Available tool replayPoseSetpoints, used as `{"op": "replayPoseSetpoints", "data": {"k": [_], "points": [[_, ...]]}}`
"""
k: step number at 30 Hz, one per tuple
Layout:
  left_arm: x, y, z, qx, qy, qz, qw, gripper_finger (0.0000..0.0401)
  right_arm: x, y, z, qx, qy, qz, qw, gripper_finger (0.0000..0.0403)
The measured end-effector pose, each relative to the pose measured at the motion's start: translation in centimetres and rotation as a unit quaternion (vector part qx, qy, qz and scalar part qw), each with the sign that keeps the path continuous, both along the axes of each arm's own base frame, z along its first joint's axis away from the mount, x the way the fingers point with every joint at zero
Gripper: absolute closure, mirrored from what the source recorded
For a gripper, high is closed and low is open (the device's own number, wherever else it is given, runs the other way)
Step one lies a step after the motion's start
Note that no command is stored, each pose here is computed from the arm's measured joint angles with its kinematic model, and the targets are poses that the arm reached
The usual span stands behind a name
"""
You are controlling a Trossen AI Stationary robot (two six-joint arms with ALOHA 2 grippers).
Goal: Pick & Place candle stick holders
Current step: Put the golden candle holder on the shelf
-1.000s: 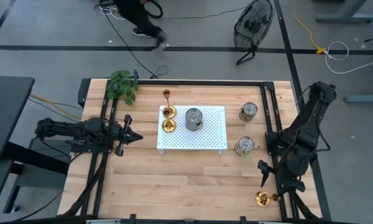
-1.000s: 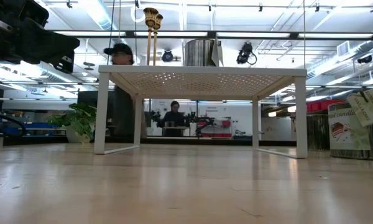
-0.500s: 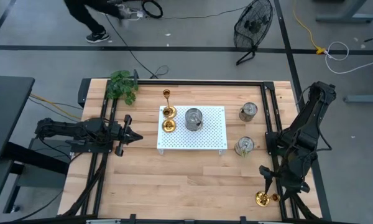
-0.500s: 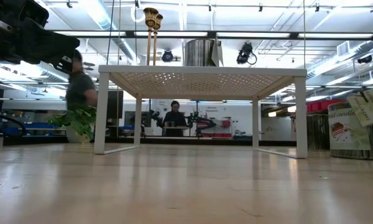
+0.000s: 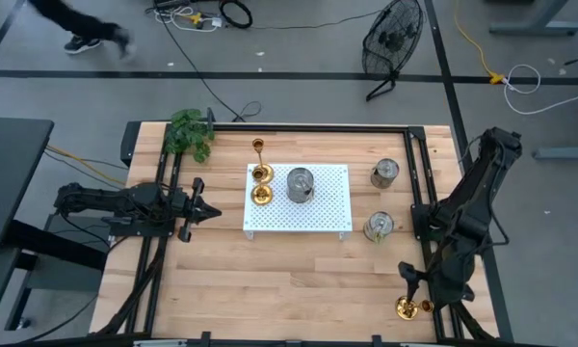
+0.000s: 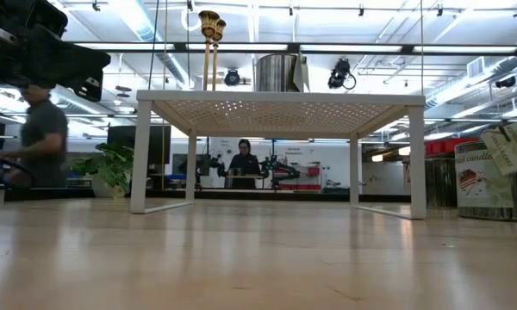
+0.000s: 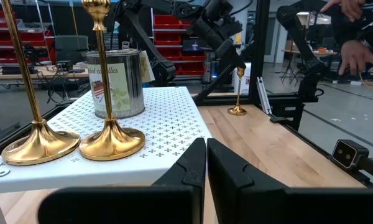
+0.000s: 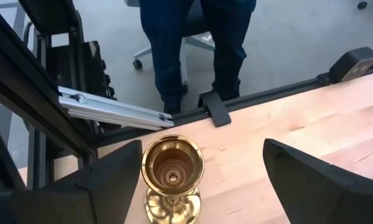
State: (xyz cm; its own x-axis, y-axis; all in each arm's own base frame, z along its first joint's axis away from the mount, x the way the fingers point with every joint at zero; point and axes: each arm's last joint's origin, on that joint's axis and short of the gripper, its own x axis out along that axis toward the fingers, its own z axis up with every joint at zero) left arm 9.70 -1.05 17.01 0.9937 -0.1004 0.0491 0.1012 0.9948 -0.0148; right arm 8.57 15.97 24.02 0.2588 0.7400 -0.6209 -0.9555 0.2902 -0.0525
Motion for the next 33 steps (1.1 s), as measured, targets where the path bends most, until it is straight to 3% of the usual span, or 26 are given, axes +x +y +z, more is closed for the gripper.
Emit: {"op": "replayPoseSetpoints", "data": {"k": [17, 28, 33], "points": [[0.0, 0.0, 0.0, 0.000, 0.000, 0.000, 1.000, 0.0383, 0.7, 1.4, -2.2, -0.059, 0.027, 0.011, 0.998, 0.0064], [0.0, 0.0, 0.0, 0.000, 0.000, 0.000, 1.000, 0.0383, 1.0, 2.0, -2.6, -0.057, 0.030, 0.013, 0.998, 0.0065], [0.0, 0.0, 0.0, 0.000, 0.000, 0.000, 1.000, 0.0383, 1.0, 2.0, -2.6, -0.053, 0.039, 0.019, 0.998, 0.0083]]}}
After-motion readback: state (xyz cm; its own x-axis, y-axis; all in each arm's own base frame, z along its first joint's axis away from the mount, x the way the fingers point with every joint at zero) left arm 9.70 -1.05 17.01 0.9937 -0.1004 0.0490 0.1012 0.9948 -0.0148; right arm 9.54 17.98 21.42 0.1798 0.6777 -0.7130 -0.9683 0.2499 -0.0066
